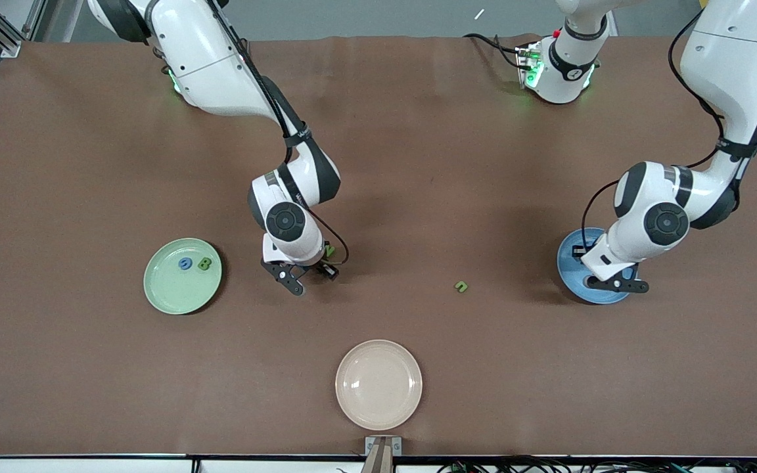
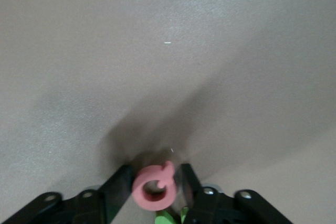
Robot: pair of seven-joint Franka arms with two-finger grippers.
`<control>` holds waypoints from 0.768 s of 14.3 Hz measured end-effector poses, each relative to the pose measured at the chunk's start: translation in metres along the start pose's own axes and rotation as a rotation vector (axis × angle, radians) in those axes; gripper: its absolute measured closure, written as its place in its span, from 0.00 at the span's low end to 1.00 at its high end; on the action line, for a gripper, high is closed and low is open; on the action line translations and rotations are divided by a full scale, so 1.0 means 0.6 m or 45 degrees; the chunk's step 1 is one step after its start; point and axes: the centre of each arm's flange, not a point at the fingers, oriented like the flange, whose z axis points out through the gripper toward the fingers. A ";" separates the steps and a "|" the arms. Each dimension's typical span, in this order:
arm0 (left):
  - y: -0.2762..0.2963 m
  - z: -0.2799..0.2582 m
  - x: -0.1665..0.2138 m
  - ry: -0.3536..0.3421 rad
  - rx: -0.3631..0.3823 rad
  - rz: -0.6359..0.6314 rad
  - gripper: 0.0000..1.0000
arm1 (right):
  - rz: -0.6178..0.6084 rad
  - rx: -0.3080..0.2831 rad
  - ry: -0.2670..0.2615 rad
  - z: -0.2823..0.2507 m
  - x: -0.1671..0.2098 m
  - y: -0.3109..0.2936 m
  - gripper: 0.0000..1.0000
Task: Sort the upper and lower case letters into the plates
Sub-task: 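Drop Q on the green plate while the left gripper drops p on blue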
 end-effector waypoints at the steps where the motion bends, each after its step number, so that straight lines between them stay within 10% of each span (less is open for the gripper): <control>1: -0.005 0.004 -0.002 0.016 -0.001 0.001 0.74 | 0.001 0.000 -0.001 -0.004 0.000 0.000 0.61; 11: 0.034 0.033 -0.010 0.063 -0.041 0.045 0.74 | 0.078 -0.118 -0.072 -0.100 0.161 0.091 0.65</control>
